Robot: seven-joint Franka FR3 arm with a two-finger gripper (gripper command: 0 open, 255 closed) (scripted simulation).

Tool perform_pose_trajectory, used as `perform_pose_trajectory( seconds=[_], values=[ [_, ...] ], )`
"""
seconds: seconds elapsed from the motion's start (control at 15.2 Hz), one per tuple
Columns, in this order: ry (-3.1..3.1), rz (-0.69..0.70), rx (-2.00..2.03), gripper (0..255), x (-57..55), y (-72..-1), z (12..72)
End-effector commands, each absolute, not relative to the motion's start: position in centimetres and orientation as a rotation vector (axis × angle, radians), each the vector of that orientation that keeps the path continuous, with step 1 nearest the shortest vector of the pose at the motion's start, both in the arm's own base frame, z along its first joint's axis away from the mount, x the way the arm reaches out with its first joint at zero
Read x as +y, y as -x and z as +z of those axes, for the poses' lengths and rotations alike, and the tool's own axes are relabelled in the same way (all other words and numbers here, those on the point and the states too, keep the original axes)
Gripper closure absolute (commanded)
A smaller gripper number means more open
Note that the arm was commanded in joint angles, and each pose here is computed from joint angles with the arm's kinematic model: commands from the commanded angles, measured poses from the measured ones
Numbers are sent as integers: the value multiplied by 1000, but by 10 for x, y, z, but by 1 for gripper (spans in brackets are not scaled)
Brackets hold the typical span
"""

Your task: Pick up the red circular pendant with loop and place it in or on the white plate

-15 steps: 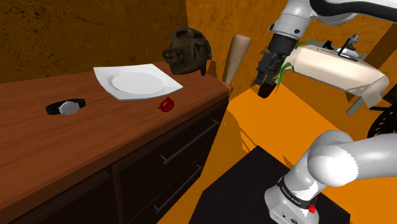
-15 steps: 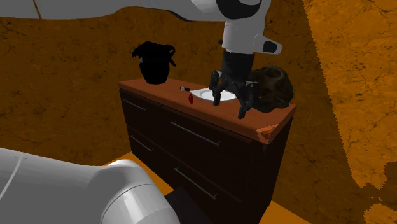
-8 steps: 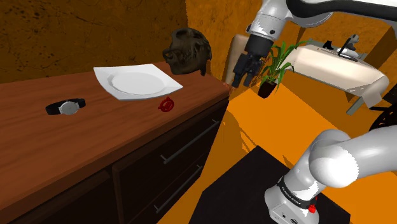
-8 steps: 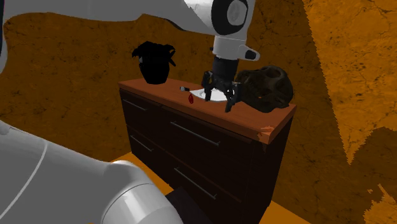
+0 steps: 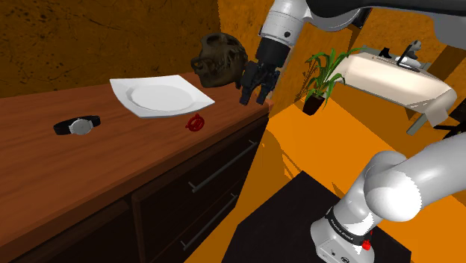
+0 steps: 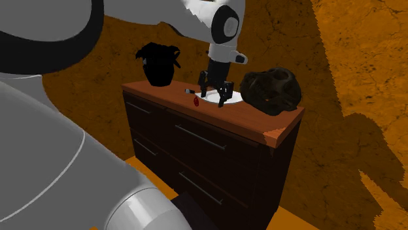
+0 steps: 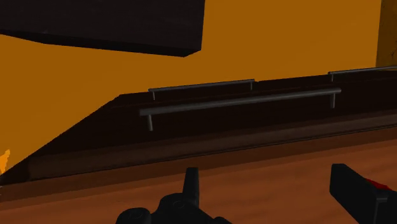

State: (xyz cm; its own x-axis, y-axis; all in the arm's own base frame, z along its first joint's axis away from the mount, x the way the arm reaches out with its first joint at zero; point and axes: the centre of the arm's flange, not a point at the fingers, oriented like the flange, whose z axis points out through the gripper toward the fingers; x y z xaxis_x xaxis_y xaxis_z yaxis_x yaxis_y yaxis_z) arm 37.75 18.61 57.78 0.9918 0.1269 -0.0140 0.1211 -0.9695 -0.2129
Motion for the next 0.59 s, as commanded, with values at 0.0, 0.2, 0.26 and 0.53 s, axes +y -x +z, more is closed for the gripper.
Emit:
perform_pose_trajectory(
  seconds=[0.0, 0.2, 0.26, 0.53],
  values=[
    [2906, 41, -203, 0, 210, -386, 573],
    [2882, 41, -231, 0, 245, -399, 569],
    [2874, 42, -241, 0, 257, -403, 568],
    [2842, 42, -278, 0, 303, -418, 564]
  ],
)
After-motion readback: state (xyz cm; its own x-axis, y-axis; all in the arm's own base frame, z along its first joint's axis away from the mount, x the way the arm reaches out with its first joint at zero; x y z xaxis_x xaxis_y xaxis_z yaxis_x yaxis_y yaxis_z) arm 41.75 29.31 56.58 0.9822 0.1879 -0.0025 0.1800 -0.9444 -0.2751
